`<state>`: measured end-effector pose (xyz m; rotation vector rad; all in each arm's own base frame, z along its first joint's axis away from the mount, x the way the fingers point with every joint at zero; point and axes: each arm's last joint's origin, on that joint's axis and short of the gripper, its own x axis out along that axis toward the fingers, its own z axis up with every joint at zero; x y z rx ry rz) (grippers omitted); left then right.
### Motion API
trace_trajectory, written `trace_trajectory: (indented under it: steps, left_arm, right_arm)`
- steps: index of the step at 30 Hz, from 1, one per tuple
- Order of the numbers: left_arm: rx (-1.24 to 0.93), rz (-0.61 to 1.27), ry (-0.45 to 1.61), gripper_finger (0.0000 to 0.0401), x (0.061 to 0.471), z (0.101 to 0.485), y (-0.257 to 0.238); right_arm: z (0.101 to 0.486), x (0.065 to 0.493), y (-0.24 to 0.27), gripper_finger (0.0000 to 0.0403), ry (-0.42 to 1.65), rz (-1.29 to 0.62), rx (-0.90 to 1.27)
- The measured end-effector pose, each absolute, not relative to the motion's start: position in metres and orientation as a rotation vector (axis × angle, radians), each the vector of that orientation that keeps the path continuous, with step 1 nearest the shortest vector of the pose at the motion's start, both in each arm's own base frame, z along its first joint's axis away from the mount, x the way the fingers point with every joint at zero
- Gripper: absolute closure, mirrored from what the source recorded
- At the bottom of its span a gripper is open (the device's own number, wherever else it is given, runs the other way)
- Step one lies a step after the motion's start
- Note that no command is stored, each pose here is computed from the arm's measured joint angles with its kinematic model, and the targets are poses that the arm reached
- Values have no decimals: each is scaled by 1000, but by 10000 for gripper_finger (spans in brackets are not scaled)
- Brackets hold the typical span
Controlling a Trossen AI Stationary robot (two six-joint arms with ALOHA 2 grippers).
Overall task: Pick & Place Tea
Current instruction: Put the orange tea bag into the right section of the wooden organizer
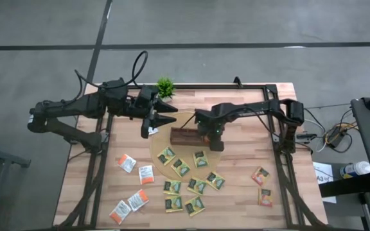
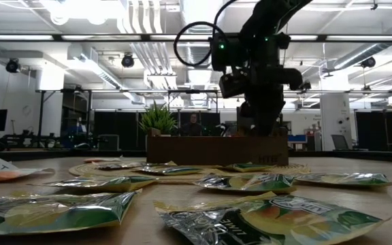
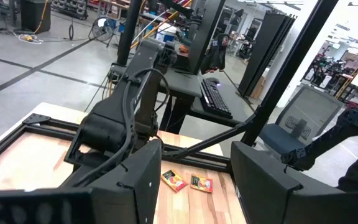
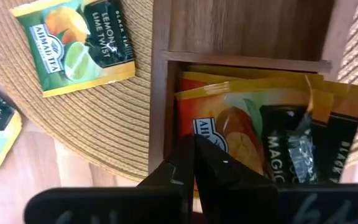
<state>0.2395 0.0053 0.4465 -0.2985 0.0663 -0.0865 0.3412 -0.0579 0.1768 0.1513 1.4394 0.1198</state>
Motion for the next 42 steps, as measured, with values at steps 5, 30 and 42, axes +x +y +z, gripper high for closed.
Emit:
trace_trajectory:
  steps: [5, 30, 42]
  left_arm:
    - [-299, -86, 66, 213, 239, 447, 5]
    - [-299, -85, 66, 213, 239, 446, 6]
    - [-302, -86, 66, 213, 239, 447, 5]
  right_arm:
    - [169, 344, -58, 395, 1457, 120, 159]
    - [160, 354, -60, 395, 1401, 29, 103]
    - [150, 359, -61, 395, 1386, 104, 123]
